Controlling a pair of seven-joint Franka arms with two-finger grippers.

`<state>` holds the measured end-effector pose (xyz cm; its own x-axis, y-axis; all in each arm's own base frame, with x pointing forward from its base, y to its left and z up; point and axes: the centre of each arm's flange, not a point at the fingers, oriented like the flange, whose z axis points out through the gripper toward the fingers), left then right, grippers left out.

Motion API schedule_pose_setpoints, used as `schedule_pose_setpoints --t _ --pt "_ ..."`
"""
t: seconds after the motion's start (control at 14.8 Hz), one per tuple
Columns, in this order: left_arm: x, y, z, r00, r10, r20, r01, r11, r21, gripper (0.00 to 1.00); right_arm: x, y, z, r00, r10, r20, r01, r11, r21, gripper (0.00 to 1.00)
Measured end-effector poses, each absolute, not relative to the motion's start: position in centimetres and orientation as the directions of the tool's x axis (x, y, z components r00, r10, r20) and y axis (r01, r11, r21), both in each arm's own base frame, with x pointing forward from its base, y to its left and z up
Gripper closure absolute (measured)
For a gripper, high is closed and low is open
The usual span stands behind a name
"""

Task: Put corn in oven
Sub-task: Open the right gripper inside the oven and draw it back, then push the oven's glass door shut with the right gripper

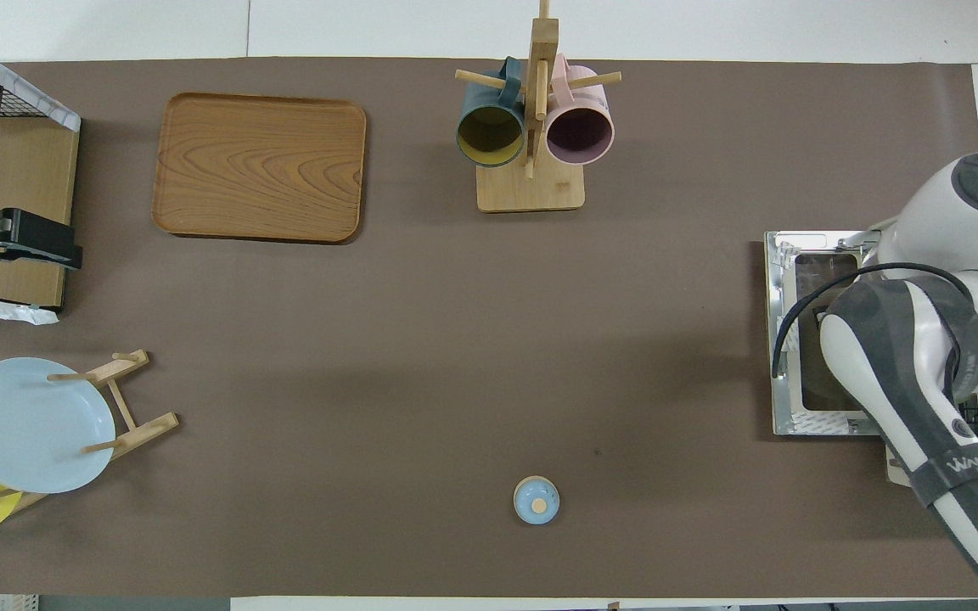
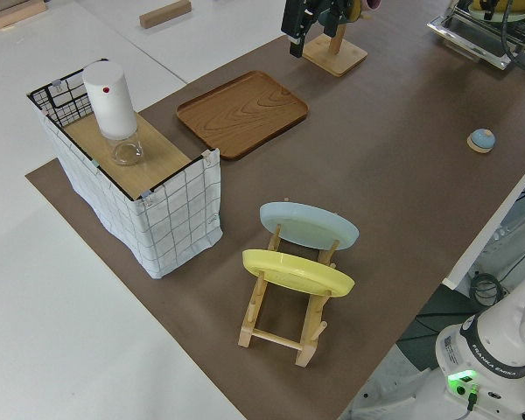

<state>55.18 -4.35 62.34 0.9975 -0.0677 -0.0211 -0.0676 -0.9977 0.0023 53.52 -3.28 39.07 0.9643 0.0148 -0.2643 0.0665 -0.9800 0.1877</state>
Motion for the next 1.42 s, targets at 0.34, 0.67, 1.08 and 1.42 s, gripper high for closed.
schedule_pose_setpoints --t 0.34,0.67,1.08,1.42 --pt "55.2 -4.3 62.3 0.997 -0.068 -0.021 -0.068 -0.998 0.002 0.0 52.4 -4.7 37.7 0.972 0.036 -0.231 0.077 -0.982 0.174 0.96" --pt "55.2 -4.3 62.3 0.997 -0.068 -0.021 -0.067 -0.998 0.002 0.0 51.9 -5.5 37.0 0.969 0.063 -0.241 0.104 -0.981 0.162 0.67" --pt "55.2 -4.3 62.3 0.998 -0.067 -0.021 -0.067 -0.998 0.002 0.0 52.4 -4.1 37.6 0.97 0.09 -0.227 0.129 -0.978 0.164 0.62" --pt "55.2 -4.3 62.3 0.998 -0.067 -0.021 -0.067 -0.998 0.002 0.0 52.9 1.1 38.5 0.97 0.132 -0.205 0.169 -0.969 0.177 0.55"
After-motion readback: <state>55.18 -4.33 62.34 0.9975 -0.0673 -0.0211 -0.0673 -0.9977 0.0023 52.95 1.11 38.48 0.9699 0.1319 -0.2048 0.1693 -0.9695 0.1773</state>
